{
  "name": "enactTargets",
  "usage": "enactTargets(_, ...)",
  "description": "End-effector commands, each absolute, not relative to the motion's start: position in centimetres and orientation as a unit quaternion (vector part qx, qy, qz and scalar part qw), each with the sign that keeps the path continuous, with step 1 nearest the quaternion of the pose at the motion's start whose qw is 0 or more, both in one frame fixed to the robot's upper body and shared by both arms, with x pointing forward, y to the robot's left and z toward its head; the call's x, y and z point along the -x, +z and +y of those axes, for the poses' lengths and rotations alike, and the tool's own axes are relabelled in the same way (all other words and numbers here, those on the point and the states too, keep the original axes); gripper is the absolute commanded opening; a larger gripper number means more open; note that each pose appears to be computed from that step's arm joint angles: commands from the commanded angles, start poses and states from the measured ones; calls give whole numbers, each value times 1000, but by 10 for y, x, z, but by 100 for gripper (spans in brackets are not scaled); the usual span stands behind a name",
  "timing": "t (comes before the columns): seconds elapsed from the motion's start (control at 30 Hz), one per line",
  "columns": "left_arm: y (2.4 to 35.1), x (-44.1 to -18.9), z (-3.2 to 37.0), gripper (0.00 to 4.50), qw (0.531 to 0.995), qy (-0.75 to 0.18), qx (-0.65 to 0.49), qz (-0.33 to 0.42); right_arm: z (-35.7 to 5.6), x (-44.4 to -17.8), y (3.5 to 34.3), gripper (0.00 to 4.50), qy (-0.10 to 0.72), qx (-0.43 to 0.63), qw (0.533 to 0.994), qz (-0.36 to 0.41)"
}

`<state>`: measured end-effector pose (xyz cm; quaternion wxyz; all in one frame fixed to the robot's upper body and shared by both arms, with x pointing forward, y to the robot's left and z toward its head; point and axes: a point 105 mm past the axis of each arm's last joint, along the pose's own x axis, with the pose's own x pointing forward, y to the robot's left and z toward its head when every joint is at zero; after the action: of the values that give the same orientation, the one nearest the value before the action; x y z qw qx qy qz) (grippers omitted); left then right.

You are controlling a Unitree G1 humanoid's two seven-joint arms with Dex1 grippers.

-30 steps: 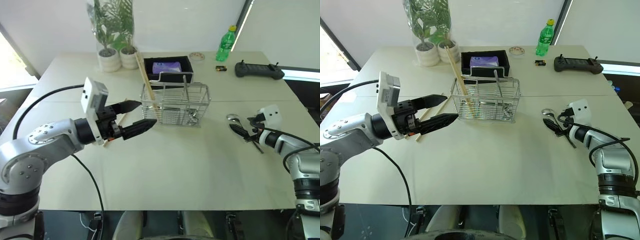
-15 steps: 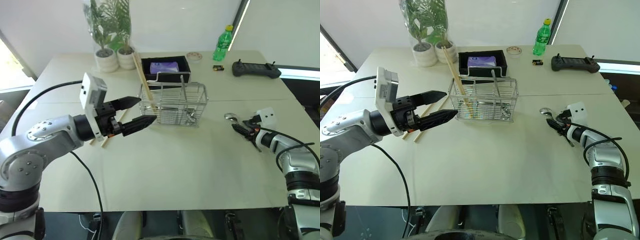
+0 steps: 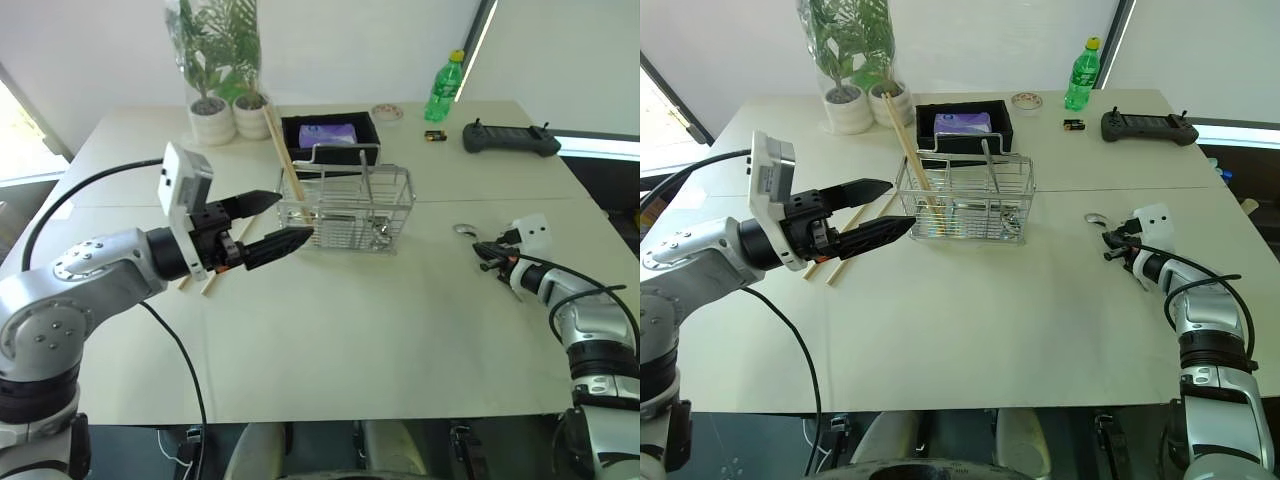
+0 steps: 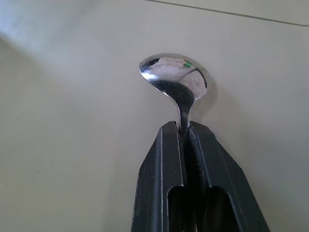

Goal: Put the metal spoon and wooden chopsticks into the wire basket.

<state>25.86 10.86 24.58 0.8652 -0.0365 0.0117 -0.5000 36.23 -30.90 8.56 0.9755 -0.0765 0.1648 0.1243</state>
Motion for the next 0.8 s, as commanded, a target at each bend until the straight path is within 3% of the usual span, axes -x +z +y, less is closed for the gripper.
enactTargets(0.03, 256, -257, 111, 450, 865, -500, 32, -10, -299, -374, 126, 3, 140, 108, 979, 104)
enactTargets(0.17, 255, -257, 111, 450, 864, -502, 31, -7, -268, -389, 199, 3, 168, 109, 980, -5)
enactTargets(0.4, 256, -259, 111, 450, 864, -502, 30, -9, -227, -401, 301, 3, 189, 81, 967, -150)
enactTargets(0.53, 257, -259, 113, 450, 866, -499, 30, -12, -197, -400, 347, 3, 223, -23, 951, -214)
enactTargets(0.63, 259, -260, 114, 450, 868, -495, 29, -15, -167, -393, 357, 3, 271, -75, 932, -229)
enactTargets(0.8, 259, -259, 116, 450, 872, -489, 28, -17, -129, -386, 342, 3, 315, -107, 918, -216)
